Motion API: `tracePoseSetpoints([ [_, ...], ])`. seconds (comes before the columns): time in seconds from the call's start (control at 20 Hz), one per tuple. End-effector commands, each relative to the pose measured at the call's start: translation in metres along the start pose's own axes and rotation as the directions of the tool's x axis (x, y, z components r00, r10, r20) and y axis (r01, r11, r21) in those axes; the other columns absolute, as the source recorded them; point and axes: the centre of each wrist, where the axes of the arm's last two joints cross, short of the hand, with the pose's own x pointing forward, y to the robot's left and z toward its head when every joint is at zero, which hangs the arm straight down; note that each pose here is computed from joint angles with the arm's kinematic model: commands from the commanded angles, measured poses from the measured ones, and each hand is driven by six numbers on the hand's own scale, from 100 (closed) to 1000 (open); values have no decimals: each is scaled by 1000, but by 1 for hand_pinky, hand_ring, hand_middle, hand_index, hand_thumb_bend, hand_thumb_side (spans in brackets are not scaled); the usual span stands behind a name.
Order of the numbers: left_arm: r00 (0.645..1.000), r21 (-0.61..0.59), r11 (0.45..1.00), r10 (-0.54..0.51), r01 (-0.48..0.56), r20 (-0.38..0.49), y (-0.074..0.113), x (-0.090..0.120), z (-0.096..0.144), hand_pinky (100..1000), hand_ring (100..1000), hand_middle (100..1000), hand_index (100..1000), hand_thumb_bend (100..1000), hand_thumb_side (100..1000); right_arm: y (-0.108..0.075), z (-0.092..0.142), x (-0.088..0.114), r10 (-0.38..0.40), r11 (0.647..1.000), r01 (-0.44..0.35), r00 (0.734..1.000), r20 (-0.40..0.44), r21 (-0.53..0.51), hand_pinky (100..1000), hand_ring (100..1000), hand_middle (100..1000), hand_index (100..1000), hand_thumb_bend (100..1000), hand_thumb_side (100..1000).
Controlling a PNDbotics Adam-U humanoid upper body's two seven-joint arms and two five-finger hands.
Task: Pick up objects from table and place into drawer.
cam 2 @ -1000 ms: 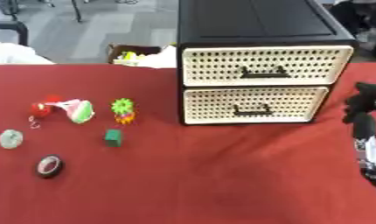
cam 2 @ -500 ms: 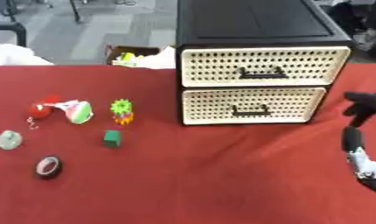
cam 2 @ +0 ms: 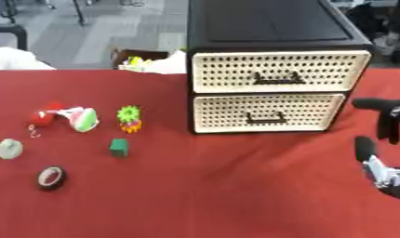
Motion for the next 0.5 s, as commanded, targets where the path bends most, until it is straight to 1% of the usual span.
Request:
tracePoseSetpoints([
  [0.05, 999, -17, 1000, -4, 4, 36, 3, 6, -6, 448, 503, 593, 712, 100, 849, -15, -15, -1, 44, 999, -46, 998, 45, 30, 120, 100, 141, 787, 100, 774],
  [0.1, 999, -18, 1000, -3, 3, 36, 3, 6, -6, 448, 503, 593, 712, 100, 849, -17, -19, -1, 46, 998, -48, 998, 48, 31, 100, 100, 100, 781, 100, 773],
  [0.3, 999, -23, 1000, -1, 1, 34, 3, 6, -5, 448, 503, 593, 712, 100, 849, -25, -33, -1, 28, 999, -29, 999, 38, 23, 100, 100, 100, 759, 100, 778],
  [0.4, 999, -26, 1000, 0, 0, 33, 2, 6, -5, 448, 503, 593, 712, 100, 849, -30, -40, -1, 16, 1000, -17, 999, 30, 23, 100, 100, 100, 747, 100, 751],
  [0.45, 999, -26, 1000, 1, 0, 33, 2, 6, -5, 448, 502, 593, 712, 100, 849, -32, -42, -2, 13, 1000, -13, 1000, 29, 27, 100, 100, 100, 768, 100, 671],
  [0.5, 999, -27, 1000, 1, 0, 33, 2, 6, -5, 448, 502, 593, 712, 100, 849, -35, -46, -2, 21, 999, -22, 999, 35, 43, 100, 100, 100, 774, 100, 686],
])
